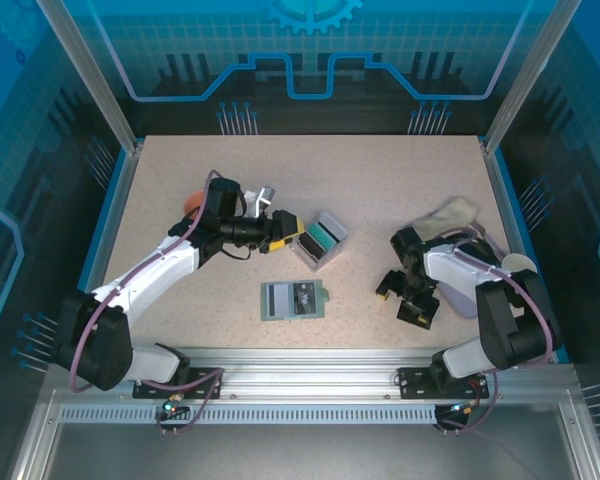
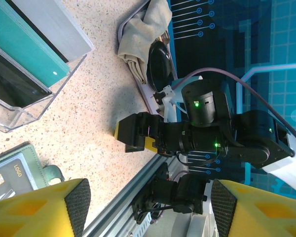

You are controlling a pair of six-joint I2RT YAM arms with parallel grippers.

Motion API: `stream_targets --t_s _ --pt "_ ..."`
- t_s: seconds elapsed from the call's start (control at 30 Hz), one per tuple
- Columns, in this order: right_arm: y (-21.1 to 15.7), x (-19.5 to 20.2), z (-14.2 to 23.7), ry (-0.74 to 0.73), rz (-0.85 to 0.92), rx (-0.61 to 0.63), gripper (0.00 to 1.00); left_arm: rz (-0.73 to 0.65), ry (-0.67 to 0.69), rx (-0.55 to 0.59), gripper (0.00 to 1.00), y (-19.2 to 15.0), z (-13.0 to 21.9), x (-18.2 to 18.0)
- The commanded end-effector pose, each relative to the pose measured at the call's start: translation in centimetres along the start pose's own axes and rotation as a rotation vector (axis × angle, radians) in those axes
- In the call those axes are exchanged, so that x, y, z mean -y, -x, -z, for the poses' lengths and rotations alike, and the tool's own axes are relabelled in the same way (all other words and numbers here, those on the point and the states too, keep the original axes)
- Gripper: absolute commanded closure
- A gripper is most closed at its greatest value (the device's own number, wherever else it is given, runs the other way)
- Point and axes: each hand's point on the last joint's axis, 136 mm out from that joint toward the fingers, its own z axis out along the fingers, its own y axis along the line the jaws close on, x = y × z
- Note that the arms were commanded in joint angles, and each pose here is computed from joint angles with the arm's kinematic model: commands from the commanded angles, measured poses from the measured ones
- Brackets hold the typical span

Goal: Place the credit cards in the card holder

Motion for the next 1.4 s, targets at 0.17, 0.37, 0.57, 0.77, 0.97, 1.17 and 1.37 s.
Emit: stream_targets --t_s 0.17,0.37,0.57,0.77,0.97,1.17,1.37 --pt "-3.3 -10.8 -0.7 0.212 0.321 -0.065 0.05 -0.037 -0.024 -0.002 0.31 0.1 0.5 1.6" --pt "-4.8 -16.0 2.2 0.234 0.709 0.032 0.13 -0.049 -0.016 0.008 0.31 0.1 0.8 1.7" --pt "-3.2 -12.1 3.8 0.100 0.558 0.096 0.11 -0.050 -0.012 0.010 0.31 0.0 0.8 1.5" --pt "-1.9 -12.4 4.7 0.120 0.726 0.194 0.06 -0.049 -0.014 0.006 0.31 0.1 0.8 1.8" --pt "0.7 -14.9 4.5 0.417 0.773 0.102 0.08 -0.061 -0.007 0.005 0.31 0.0 1.1 2.0" --pt "0.2 -15.3 2.6 0.412 0.760 0.047 0.12 -0.056 0.000 0.026 0.31 -0.1 1.4 1.8" --pt "-1.6 -13.2 -0.6 0.291 0.767 -0.016 0.13 -0.057 -0.002 0.022 0.31 -0.1 1.4 1.9"
